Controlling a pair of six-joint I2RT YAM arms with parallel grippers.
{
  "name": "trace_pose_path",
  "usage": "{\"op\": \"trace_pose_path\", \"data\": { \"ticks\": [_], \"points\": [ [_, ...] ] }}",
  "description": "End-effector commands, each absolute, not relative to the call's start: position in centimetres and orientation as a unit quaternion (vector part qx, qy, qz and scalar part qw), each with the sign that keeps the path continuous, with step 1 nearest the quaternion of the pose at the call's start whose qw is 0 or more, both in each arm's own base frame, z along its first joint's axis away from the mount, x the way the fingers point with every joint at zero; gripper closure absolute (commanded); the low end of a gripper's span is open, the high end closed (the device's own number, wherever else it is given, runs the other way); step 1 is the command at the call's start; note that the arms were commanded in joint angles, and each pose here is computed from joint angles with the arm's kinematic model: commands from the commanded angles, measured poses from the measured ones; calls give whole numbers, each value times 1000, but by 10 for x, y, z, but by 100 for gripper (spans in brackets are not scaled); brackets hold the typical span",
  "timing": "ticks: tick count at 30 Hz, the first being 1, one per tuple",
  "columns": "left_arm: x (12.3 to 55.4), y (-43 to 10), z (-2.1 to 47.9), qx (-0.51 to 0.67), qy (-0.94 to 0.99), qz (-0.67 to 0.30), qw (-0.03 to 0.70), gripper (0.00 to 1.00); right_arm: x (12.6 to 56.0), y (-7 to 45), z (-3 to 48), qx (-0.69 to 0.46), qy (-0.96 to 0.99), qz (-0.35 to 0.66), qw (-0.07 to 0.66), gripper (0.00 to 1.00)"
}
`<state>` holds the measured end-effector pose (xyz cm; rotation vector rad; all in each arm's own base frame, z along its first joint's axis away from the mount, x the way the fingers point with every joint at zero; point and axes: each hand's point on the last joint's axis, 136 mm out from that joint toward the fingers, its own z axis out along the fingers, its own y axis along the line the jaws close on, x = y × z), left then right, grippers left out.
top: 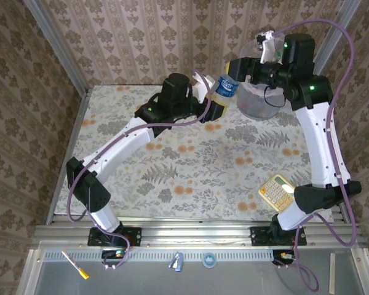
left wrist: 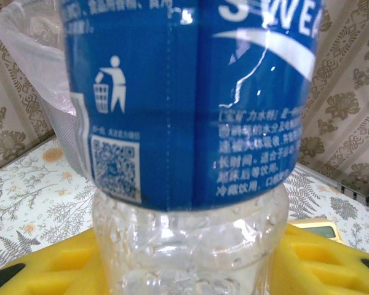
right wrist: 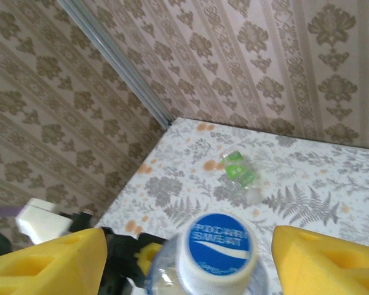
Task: Throw the plastic bottles in the bin
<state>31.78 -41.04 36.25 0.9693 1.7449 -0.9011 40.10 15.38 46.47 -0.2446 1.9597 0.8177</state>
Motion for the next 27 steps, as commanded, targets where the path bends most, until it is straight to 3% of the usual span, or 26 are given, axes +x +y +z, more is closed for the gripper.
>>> {"op": "trace_pose_path", "data": {
  "ticks": [1, 6, 14, 23, 27],
  "points": [
    [313, -413, 393, 404, 675, -376, 489, 67, 408, 145, 448, -93, 828, 293, 470, 25],
    [313, -413, 391, 406, 676, -376, 486, 67, 409, 151, 449, -97, 824, 310, 465, 29],
    [312, -415, 389, 410, 675, -380, 482, 67, 405, 161, 450, -109, 816, 338, 456, 50],
    [308, -420, 387, 425, 664, -381, 483, 67, 407, 160, 453, -108, 812, 339, 462, 63],
    [307, -419, 386, 425, 662, -382, 486, 62, 408, 158, 459, -108, 808, 332, 474, 74]
  ]
}}
